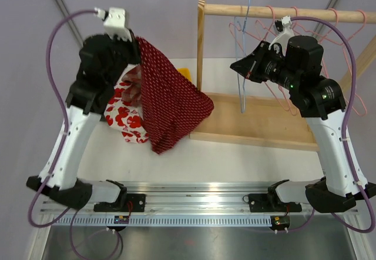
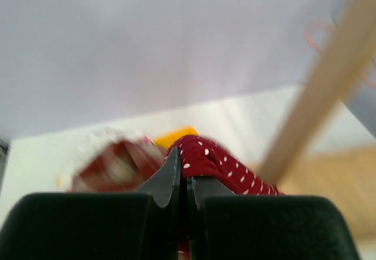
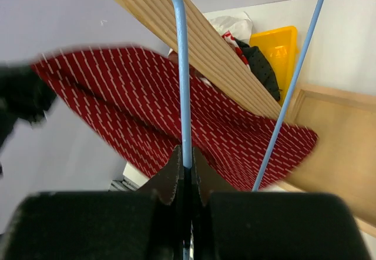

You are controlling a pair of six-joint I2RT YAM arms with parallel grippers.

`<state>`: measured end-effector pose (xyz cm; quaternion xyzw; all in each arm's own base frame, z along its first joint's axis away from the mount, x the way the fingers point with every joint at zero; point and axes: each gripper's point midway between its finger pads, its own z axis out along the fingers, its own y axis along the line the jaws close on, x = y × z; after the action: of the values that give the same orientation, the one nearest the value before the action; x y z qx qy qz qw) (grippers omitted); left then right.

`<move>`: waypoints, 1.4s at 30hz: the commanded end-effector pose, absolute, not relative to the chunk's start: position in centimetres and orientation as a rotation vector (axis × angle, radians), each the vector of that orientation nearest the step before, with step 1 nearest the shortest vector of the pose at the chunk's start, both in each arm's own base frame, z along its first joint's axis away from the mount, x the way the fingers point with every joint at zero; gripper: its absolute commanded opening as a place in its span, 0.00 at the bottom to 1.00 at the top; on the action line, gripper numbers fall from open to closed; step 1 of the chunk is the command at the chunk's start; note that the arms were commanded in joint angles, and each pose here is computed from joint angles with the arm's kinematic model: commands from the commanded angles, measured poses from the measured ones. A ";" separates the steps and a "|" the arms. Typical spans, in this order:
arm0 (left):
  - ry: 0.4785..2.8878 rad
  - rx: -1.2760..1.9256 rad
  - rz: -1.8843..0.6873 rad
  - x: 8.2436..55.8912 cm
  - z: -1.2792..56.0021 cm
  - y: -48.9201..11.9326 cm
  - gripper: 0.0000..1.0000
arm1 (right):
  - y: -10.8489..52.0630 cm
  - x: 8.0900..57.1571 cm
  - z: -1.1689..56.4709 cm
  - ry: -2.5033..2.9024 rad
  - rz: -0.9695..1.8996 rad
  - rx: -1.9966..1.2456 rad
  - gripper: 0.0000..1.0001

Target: Remove the skirt from the hanger

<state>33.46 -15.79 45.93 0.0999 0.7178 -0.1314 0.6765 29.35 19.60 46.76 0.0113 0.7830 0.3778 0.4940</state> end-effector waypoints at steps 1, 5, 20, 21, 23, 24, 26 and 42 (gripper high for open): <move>1.604 0.315 -0.369 37.5 49.5 -15.4 0.00 | 19.1 29.2 49.3 1.787 0.923 0.037 0.00; 1.759 0.225 -0.381 45.2 44.7 -13.4 0.00 | 19.1 29.3 48.6 1.801 0.921 0.049 0.00; 2.172 -0.007 -0.439 49.5 23.1 -12.3 0.99 | 19.0 29.8 47.9 1.817 0.902 0.057 0.00; 2.143 -0.011 -0.426 49.2 24.4 -12.0 0.99 | 19.0 30.0 47.7 1.823 0.898 0.060 0.00; 2.043 -0.048 -0.358 48.2 28.9 -10.5 0.99 | 19.2 30.2 47.5 1.833 0.896 0.066 0.00; 2.012 -0.046 -0.361 47.5 30.5 -10.4 0.99 | 19.2 30.4 47.2 1.841 0.894 0.067 0.00; 1.929 -0.043 -0.343 45.7 34.5 -9.7 0.99 | 19.3 30.5 46.7 1.857 0.897 0.073 0.00; 1.690 0.014 -0.350 35.3 46.7 -8.1 0.99 | 19.0 29.6 46.3 1.875 0.917 0.117 0.99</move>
<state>36.70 -8.56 46.01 0.0019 0.7473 -0.1615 0.6445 30.59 19.85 43.90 0.0473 0.7986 0.3734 0.4696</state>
